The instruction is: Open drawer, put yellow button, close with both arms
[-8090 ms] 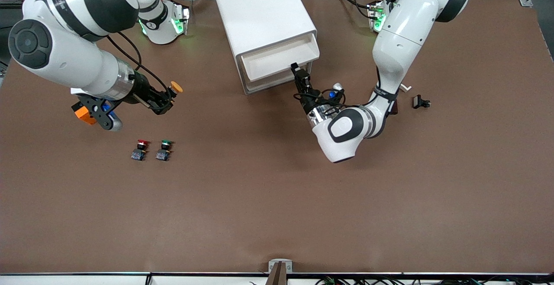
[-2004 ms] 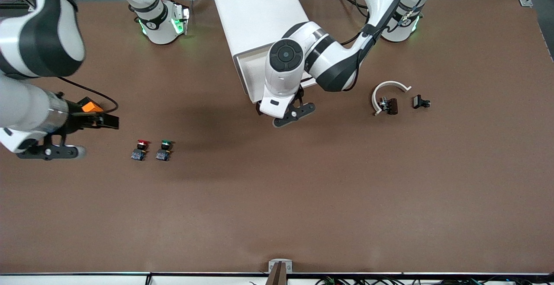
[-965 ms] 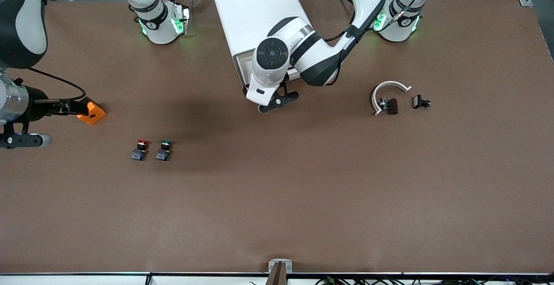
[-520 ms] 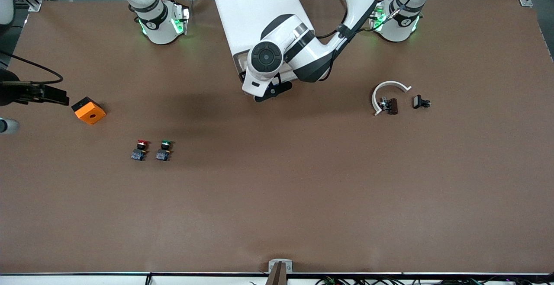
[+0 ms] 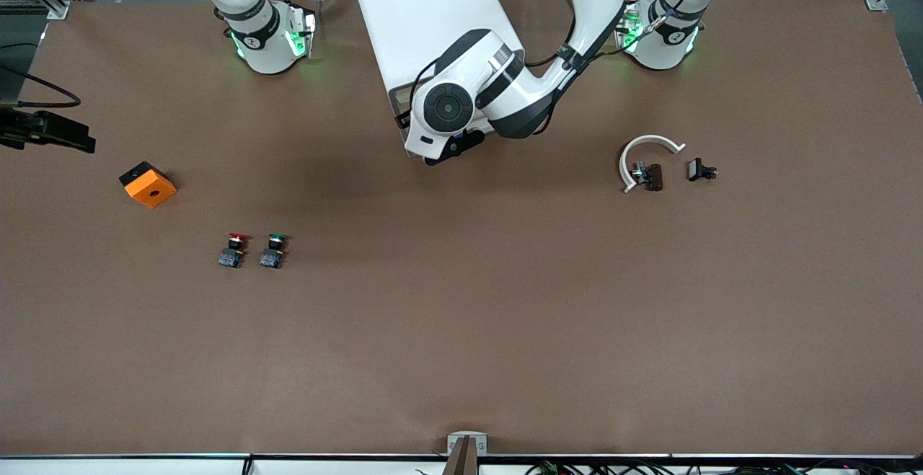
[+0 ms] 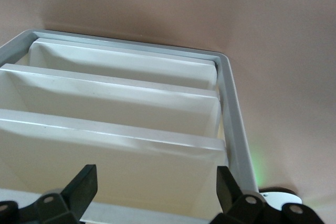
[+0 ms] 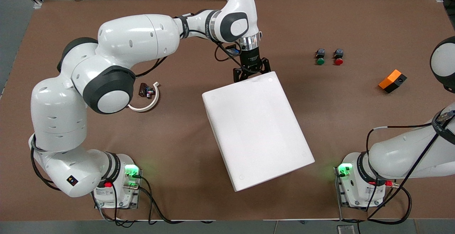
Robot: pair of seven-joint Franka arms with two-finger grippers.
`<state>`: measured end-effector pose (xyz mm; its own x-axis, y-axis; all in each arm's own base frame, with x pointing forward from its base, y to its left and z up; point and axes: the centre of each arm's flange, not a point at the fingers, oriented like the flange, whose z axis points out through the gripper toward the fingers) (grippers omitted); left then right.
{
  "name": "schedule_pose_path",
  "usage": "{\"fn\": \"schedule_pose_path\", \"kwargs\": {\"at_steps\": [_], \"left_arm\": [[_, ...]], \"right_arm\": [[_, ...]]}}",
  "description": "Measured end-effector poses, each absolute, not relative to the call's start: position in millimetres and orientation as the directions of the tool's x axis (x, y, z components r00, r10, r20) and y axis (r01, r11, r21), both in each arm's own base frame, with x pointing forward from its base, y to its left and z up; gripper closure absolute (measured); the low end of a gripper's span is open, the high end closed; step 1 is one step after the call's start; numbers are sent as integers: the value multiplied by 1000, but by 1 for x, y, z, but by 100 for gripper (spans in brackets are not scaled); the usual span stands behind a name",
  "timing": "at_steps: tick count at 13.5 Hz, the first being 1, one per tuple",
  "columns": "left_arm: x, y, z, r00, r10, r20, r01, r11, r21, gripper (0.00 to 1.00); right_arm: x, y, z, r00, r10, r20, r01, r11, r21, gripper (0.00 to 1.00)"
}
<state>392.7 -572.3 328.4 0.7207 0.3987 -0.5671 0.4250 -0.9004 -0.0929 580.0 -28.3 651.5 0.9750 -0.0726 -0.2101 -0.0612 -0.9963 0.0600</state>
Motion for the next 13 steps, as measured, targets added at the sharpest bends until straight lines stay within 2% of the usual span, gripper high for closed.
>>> {"fn": "schedule_pose_path", "kwargs": {"at_steps": [6,10,13], "left_arm": [[405,-565,329,715,414,-564,444,-892,-92,0],[479,-509,345,683,493,-540,551,-832,-63,0],[535,-445,395,678,548,-491,613,-789,-34,0]], "right_arm": [[562,-49,639,950,-96,-296,-99,-995,4,0],[554,-45,631,947,-89,-308,-94,-996,-2,0],[544,-26,631,968,-56,-243,-60,-998,-8,0]]}}
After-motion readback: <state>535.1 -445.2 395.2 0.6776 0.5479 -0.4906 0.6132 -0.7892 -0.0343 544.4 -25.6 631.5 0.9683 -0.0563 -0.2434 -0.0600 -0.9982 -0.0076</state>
